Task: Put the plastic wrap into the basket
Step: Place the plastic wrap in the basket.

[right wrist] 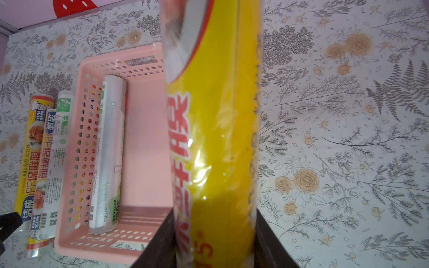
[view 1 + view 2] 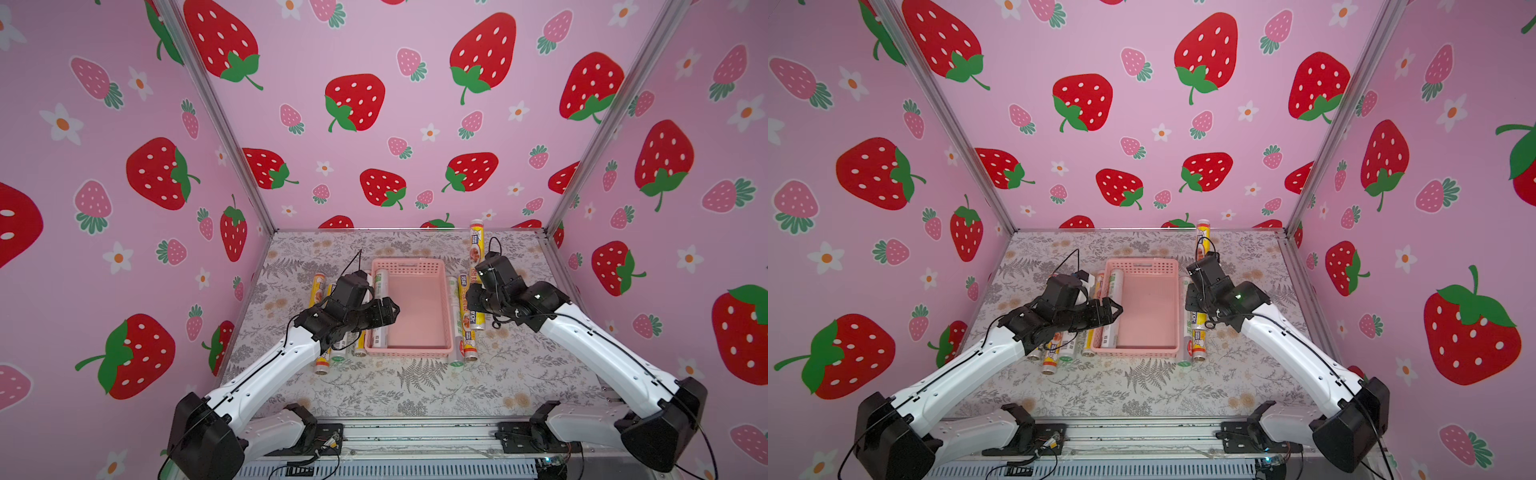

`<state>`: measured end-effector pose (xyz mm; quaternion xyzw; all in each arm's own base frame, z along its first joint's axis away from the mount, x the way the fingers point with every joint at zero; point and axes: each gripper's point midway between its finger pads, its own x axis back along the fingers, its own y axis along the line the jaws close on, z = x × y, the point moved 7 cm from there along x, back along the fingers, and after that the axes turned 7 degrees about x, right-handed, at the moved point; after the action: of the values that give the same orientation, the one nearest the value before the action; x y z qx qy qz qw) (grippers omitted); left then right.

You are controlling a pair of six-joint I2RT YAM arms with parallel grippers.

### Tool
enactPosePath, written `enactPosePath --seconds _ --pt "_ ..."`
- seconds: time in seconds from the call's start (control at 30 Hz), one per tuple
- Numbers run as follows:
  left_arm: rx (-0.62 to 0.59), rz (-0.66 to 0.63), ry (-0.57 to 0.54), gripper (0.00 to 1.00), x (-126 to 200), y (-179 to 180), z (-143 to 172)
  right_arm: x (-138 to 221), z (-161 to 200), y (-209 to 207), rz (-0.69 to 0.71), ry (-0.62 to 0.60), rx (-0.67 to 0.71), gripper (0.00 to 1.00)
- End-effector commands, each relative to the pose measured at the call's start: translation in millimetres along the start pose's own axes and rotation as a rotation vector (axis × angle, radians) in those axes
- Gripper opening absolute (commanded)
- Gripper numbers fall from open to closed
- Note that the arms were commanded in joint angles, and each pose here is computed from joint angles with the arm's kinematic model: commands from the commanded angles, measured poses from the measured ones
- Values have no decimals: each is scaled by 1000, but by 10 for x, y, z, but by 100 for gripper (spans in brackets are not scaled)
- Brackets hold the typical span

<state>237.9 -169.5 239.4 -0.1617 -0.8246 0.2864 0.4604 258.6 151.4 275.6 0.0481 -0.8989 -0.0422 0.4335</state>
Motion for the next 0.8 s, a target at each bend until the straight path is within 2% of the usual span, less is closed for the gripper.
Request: enactPosePath --seconds 0.0,0.07,0.17,0.43,0.77 --pt "-23 -48 -59 90 142 58 -27 -110 -73 246 -52 -2 -27 26" --pt "-34 -99 -65 91 200 156 -12 -218 -61 446 -120 10 -34 24" --pt "-23 -107 -69 91 211 286 38 -408 16 746 -190 4 -43 20" --pt "28 -140 -54 91 187 564 143 -938 209 1119 -228 91 -86 20" --pt "58 -150 -39 90 52 673 210 -1268 494 1343 -205 201 -91 20"
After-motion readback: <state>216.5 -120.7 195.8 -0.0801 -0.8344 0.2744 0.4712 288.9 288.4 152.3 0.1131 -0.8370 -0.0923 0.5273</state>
